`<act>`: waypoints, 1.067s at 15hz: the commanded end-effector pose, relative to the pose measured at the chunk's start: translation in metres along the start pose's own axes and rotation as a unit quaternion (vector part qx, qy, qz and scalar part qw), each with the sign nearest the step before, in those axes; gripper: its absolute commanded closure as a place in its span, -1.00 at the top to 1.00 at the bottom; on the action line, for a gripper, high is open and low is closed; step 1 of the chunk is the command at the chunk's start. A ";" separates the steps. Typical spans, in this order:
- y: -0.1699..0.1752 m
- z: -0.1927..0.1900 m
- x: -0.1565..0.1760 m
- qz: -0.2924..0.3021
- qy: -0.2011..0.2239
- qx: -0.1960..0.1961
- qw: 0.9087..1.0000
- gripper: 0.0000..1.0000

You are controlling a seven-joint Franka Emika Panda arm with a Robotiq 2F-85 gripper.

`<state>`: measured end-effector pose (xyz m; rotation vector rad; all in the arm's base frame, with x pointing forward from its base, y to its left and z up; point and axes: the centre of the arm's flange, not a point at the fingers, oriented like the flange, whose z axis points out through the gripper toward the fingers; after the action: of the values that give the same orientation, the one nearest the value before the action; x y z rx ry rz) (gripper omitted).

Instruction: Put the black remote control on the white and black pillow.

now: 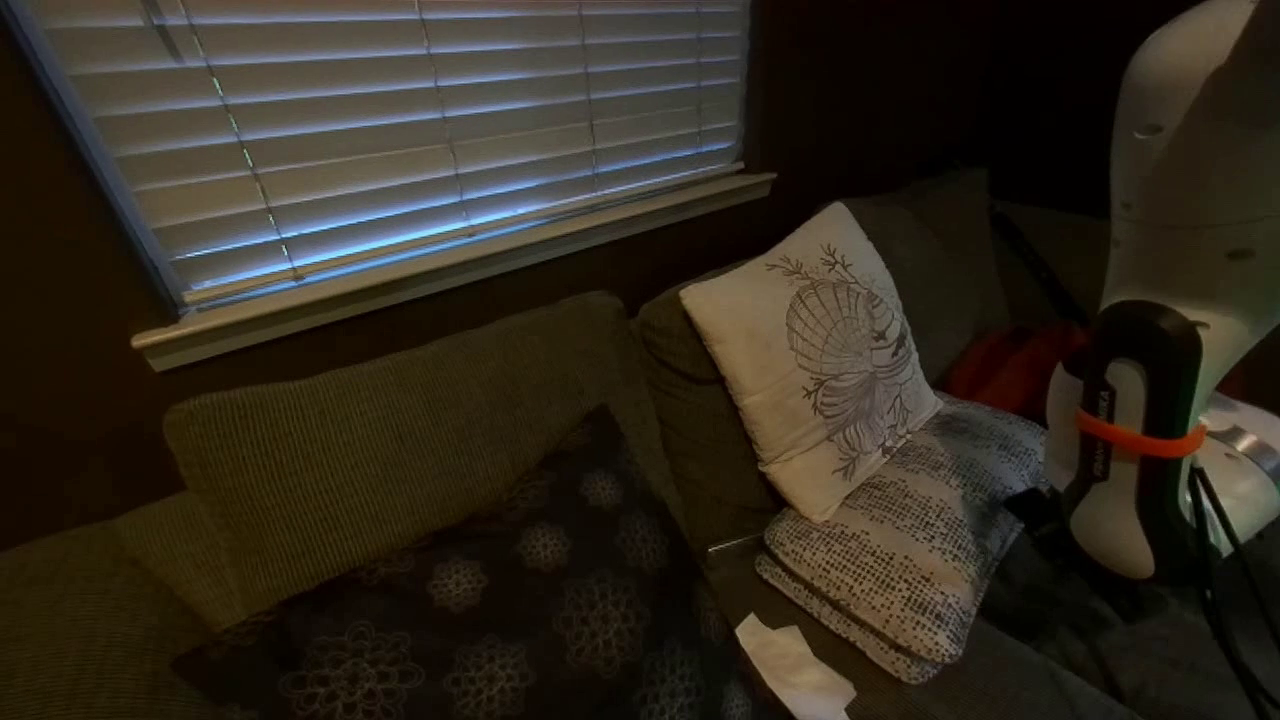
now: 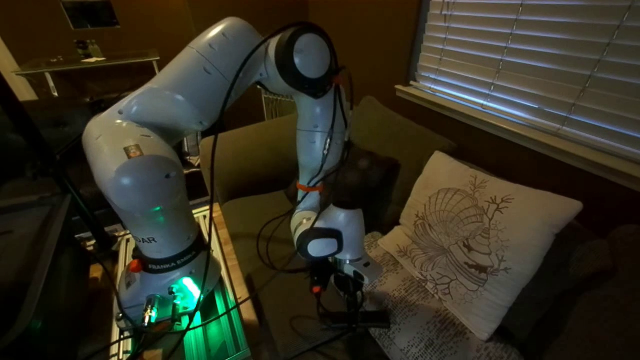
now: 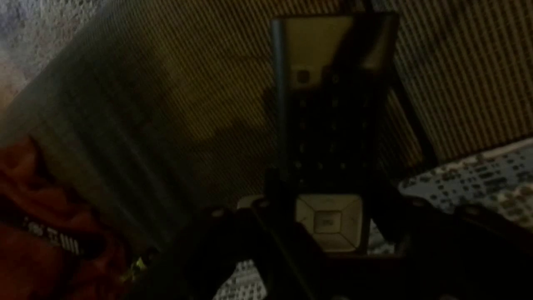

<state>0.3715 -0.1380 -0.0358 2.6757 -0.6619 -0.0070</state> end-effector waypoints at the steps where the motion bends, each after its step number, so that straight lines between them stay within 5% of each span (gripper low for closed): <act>1: -0.014 -0.045 0.020 -0.055 0.040 -0.018 0.998 -0.43; 11: -0.086 -0.077 0.080 -0.204 0.123 0.041 0.970 -0.43; 16: -0.112 -0.072 0.095 -0.214 0.102 0.094 0.967 -0.43</act>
<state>0.4995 -0.0629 -0.0009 2.8118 -0.0099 0.2611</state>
